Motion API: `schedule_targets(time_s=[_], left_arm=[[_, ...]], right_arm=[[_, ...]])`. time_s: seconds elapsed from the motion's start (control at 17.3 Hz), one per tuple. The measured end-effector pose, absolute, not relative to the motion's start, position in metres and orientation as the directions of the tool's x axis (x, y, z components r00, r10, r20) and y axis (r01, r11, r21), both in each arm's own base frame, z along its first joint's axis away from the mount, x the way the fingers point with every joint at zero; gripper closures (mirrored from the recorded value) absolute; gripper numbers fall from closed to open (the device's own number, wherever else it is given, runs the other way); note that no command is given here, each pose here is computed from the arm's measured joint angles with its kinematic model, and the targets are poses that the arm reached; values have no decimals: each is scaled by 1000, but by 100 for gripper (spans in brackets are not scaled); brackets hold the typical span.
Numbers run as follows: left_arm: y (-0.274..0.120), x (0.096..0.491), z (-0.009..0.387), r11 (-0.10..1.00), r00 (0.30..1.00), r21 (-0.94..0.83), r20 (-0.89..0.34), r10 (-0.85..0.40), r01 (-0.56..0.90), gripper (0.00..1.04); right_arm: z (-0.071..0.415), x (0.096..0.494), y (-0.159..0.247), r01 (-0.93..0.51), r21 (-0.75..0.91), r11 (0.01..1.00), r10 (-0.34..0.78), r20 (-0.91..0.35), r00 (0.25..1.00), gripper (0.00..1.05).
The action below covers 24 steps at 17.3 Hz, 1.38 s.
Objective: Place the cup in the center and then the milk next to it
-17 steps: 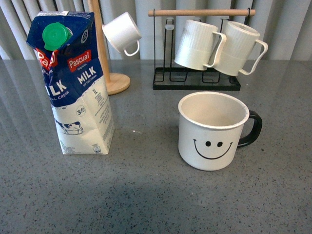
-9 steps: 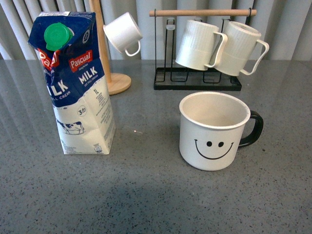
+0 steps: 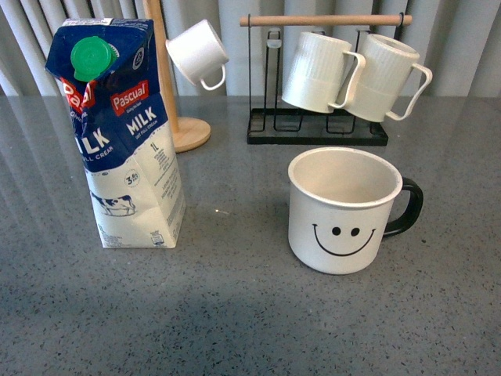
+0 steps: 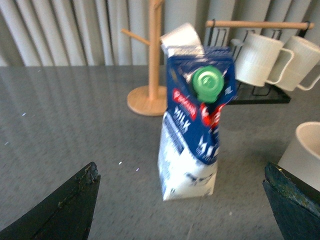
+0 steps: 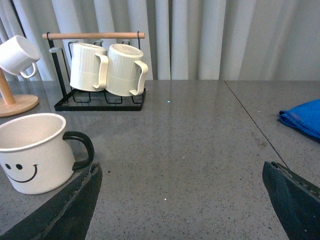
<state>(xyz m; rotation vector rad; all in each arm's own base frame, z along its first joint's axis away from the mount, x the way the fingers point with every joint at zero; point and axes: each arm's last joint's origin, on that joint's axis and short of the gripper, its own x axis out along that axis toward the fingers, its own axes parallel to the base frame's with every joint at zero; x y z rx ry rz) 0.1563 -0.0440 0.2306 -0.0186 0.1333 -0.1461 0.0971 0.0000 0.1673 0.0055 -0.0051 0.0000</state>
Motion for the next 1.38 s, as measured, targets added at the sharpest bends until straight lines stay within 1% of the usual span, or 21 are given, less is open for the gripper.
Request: schedule_targets(time_s=[0.12, 0.29, 0.52, 0.58, 0.87, 0.92, 1.15, 1.33, 1.38], left_arm=[[-59, 179, 237, 983, 975, -36, -131, -181, 178, 7], [-76, 211, 227, 980, 956, -43, -214, -200, 195, 7], [-80, 243, 224, 988, 957, -38, -246, -157, 152, 7], [-81, 253, 220, 987, 951, -60, -267, -158, 147, 7], [-86, 277, 212, 987, 950, -105, -274, -147, 122, 7], [-87, 279, 210, 987, 948, -107, -281, -146, 121, 10], [-88, 280, 210, 988, 952, -105, -274, -140, 115, 50], [-88, 280, 210, 990, 955, -91, -266, -128, 107, 82], [-88, 279, 211, 991, 957, -79, -263, -122, 105, 90]], right_arm=[[167, 97, 0, 0, 6, 1000, 0, 5, 1000, 7], [167, 97, 0, 0, 6, 1000, 0, 5, 1000, 7], [167, 97, 0, 0, 6, 1000, 0, 5, 1000, 7], [167, 97, 0, 0, 6, 1000, 0, 5, 1000, 7], [167, 97, 0, 0, 6, 1000, 0, 5, 1000, 7], [167, 97, 0, 0, 6, 1000, 0, 5, 1000, 7], [167, 97, 0, 0, 6, 1000, 0, 5, 1000, 7], [167, 97, 0, 0, 6, 1000, 0, 5, 1000, 7], [167, 97, 0, 0, 6, 1000, 0, 5, 1000, 7]])
